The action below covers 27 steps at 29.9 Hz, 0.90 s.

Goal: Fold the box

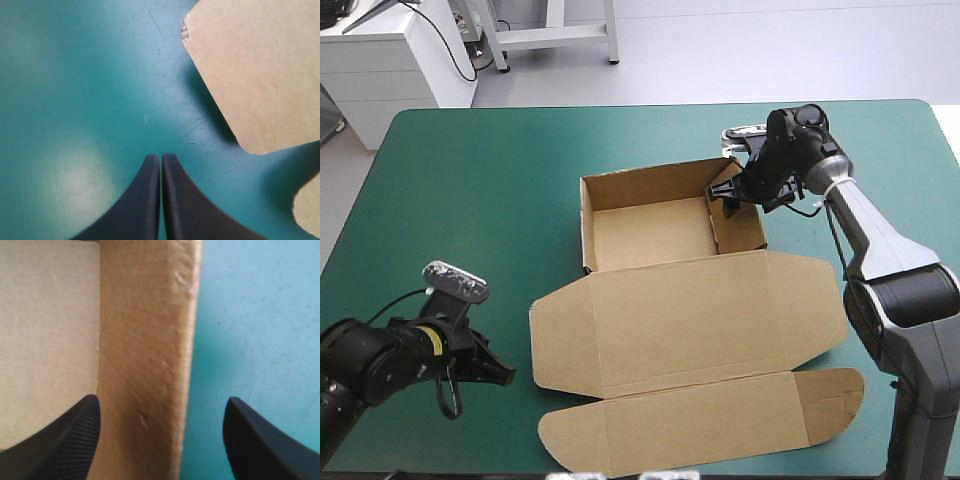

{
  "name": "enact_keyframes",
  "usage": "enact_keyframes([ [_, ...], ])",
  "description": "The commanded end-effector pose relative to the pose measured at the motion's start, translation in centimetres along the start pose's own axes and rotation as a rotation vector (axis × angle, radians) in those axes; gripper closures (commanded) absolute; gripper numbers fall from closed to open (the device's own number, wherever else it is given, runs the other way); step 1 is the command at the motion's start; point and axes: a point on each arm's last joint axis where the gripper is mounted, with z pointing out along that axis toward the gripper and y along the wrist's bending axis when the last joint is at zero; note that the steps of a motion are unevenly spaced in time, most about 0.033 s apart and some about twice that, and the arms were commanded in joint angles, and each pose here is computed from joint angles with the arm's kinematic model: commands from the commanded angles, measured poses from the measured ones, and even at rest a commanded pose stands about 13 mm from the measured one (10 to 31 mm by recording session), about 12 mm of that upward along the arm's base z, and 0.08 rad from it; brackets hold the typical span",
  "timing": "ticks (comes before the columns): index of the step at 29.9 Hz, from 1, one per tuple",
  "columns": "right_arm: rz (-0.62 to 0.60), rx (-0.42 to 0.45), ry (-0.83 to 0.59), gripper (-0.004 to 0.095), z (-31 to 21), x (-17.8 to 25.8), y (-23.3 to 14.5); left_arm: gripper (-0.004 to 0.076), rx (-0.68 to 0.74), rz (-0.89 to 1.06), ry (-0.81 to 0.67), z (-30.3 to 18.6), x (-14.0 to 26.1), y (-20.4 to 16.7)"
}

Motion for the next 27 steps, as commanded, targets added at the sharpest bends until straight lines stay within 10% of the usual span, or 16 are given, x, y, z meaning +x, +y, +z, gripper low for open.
enact_keyframes([
  [1,-0.01,-0.025,-0.064,0.0449,-2.7,-0.1,0.4,0.0731,0.011,-0.006,-0.135,-0.5,0.8,-0.1],
  [8,-0.035,-0.018,-0.014,0.0921,-1.4,0.5,0.2,0.0731,0.014,-0.009,-0.276,-1.2,3.0,0.0],
  [19,-0.043,0.033,-0.164,0.0927,-6.8,0.0,-1.9,0.0731,0.001,-0.007,-0.392,-2.9,4.2,0.2],
  [27,0.119,0.295,-0.367,0.0927,-16.3,1.9,-11.0,0.0731,-0.024,0.007,-0.409,-3.0,4.1,0.4],
])
